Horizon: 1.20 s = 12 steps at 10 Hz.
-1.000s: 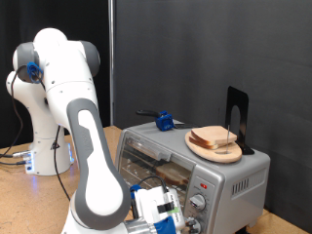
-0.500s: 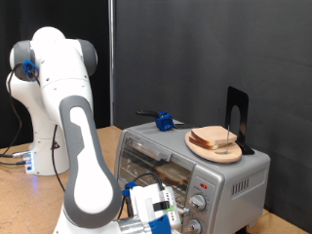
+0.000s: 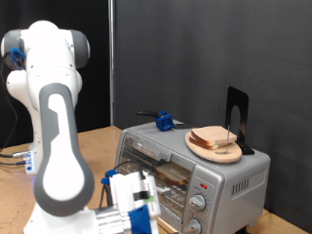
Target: Make a piece of toast with the oven
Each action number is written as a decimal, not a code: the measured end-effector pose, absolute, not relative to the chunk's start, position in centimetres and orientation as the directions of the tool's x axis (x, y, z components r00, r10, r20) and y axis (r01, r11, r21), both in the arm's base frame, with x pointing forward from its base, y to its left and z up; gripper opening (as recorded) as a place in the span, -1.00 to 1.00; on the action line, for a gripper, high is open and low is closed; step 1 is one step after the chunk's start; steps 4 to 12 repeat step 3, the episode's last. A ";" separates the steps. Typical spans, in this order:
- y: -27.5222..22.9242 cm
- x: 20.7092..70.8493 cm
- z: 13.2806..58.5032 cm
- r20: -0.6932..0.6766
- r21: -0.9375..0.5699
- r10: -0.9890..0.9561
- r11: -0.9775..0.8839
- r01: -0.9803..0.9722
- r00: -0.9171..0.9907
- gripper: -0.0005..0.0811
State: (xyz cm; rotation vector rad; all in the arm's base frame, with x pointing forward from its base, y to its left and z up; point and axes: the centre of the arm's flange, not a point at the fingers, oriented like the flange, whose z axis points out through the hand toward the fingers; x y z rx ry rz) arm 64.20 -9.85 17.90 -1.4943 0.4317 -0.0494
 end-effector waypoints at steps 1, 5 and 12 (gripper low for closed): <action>-11.2 63.4 18.6 -0.275 -0.961 -0.301 0.087 -0.261 0.913 0.97; -14.0 61.8 19.9 -0.347 -0.937 -0.306 0.083 -0.338 0.886 0.99; -14.0 61.8 19.9 -0.347 -0.937 -0.306 0.083 -0.338 0.886 0.99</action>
